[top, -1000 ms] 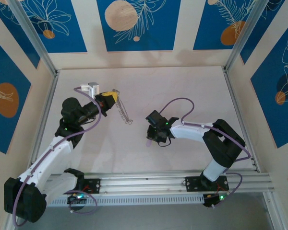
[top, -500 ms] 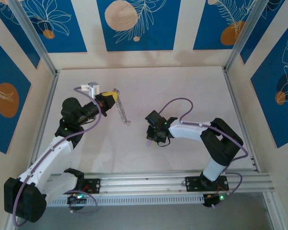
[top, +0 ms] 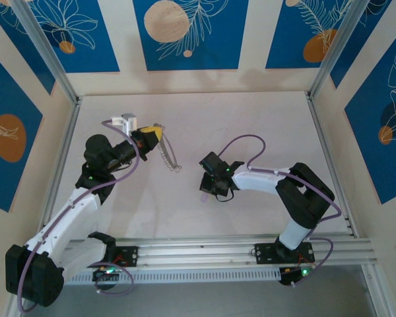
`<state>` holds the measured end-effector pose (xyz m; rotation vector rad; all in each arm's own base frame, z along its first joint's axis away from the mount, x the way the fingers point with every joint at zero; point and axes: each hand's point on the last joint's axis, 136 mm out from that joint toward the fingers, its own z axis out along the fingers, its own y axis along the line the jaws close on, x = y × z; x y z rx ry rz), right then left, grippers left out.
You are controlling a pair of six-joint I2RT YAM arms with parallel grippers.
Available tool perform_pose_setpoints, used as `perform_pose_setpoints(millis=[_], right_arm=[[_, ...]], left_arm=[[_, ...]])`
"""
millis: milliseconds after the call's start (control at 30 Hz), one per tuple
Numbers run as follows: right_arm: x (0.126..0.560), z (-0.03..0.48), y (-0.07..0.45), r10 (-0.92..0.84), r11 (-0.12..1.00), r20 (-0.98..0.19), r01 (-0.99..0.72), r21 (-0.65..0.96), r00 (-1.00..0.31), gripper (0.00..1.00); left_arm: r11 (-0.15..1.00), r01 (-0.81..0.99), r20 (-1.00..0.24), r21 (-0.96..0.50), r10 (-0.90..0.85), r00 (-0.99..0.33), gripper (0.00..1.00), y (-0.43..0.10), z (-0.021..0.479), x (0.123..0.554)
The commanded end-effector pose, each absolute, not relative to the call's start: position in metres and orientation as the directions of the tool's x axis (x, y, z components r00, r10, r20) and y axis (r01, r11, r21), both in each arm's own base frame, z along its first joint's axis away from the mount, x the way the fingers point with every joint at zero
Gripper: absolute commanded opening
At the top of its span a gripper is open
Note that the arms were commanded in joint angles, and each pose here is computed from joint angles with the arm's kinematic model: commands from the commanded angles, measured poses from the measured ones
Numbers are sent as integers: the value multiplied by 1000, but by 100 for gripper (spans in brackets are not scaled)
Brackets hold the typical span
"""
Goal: Put the keys on the keyring
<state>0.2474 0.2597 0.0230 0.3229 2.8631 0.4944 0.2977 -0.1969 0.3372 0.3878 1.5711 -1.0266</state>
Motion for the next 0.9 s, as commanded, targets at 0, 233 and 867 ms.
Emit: perform_pose_setpoints(millis=[0, 233, 867], right_arm=[[255, 48, 260, 240, 908, -230, 134, 397, -943, 0], [280, 138, 255, 200, 760, -410, -123, 639, -890, 0], [264, 336, 213, 235, 266, -764, -716, 645, -601, 0]], left_arm=[[521, 781, -931, -345, -294, -215, 0, -199, 364, 292], [444, 842, -943, -306, -264, -203, 0, -211, 373, 283], [98, 968, -971, -233, -74, -227, 0, -293, 381, 254]])
